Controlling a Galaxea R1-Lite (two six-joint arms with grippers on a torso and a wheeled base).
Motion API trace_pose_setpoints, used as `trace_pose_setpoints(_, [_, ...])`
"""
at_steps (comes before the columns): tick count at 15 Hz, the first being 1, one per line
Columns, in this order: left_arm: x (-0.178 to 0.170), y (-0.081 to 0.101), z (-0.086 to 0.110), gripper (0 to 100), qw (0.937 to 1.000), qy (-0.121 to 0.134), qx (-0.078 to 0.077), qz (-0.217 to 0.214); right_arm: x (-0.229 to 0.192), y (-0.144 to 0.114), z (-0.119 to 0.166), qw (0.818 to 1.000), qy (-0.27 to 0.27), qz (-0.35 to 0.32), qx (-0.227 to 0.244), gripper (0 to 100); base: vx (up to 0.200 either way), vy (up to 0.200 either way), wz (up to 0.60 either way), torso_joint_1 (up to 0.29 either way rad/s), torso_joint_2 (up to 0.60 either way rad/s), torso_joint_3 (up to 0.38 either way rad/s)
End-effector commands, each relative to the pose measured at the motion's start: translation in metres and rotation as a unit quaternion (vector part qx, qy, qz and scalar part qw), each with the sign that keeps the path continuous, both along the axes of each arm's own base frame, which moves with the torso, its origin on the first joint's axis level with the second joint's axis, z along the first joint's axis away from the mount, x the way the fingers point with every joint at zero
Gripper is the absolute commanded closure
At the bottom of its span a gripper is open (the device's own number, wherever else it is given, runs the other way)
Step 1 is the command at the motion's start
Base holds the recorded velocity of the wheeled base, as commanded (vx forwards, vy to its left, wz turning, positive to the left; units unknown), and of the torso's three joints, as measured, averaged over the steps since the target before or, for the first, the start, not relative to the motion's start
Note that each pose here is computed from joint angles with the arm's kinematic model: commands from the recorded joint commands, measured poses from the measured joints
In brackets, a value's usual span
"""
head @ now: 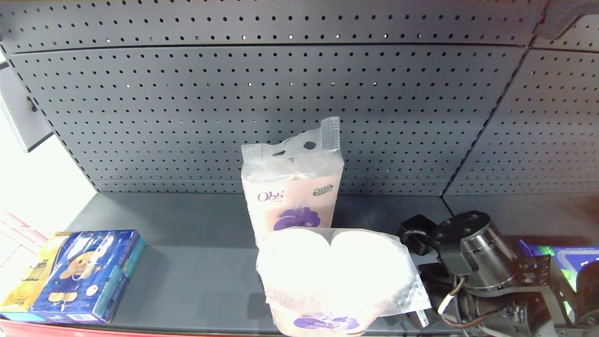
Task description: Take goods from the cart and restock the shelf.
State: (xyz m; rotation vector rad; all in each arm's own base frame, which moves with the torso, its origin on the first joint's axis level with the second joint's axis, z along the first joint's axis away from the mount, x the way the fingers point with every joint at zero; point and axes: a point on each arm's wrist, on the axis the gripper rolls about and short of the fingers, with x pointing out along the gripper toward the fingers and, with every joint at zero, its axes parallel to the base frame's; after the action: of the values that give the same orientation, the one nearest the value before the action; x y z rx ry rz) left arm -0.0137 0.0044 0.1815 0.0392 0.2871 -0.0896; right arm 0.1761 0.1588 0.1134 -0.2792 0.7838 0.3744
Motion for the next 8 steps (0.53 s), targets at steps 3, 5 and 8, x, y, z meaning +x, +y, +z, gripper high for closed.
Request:
trace_pose_setpoints(3, [0.0,0.0,0.0,0,1.0,0.0,-0.001,0.001,0.0034,0.0058,-0.0034,1.0,0.005,0.004,-0.004,0,0.0,0.0,0.0,0.0,0.0,0.0])
trace_pose_setpoints(5, [0.0003,0.0,-0.0012,0,1.0,0.003,-0.001,0.001,0.0032,0.0082,-0.0034,1.0,0.004,0.008,-0.004,0,0.0,0.0,0.0,0.0,0.0,0.0])
trace_pose_setpoints(8, [0.0003,0.0,-0.0012,0,1.0,0.003,-0.001,0.001,0.0062,0.0128,-0.0029,1.0,0.003,0.009,-0.002,0,0.0,0.0,0.0,0.0,0.0,0.0])
